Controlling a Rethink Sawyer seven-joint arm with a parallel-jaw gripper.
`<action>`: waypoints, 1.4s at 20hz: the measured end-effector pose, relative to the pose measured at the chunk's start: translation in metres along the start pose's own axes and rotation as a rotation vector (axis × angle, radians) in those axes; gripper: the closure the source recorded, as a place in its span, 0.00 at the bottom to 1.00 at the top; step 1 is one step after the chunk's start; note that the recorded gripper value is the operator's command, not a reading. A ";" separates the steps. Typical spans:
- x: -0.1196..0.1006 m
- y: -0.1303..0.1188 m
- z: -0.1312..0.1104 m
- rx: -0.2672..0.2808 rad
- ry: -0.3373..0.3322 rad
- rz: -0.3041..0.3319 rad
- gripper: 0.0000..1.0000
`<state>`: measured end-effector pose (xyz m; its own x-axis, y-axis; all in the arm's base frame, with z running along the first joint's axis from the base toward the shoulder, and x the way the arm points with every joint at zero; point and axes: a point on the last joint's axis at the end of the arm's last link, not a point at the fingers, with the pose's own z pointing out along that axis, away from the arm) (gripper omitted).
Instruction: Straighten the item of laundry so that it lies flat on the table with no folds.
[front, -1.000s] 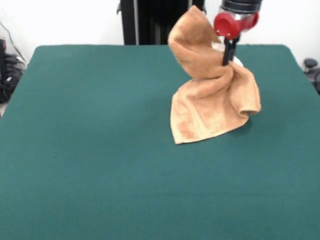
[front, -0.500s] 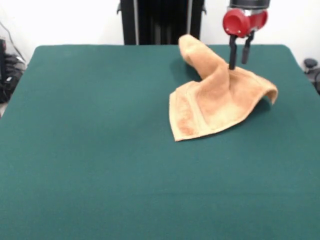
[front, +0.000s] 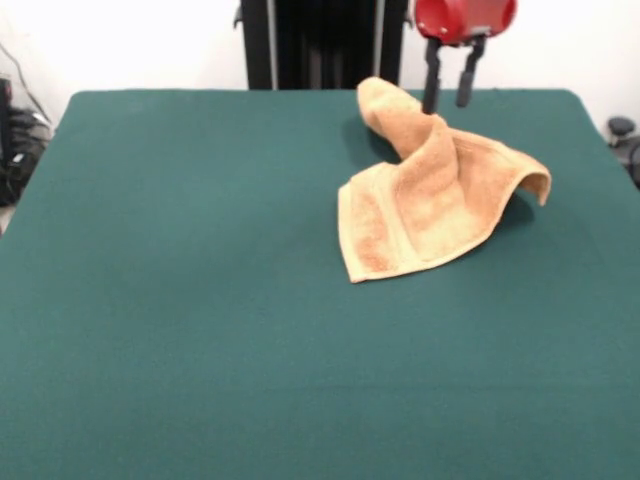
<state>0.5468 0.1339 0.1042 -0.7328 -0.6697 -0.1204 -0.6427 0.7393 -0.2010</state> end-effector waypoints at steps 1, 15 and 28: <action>0.001 -0.003 0.000 0.001 0.002 0.007 0.00; 0.036 -0.057 0.056 -0.039 0.052 0.137 0.00; 0.026 -0.055 0.111 -0.141 0.026 0.195 0.00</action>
<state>0.5885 0.0680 0.0039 -0.8505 -0.5126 -0.1179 -0.5119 0.8582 -0.0386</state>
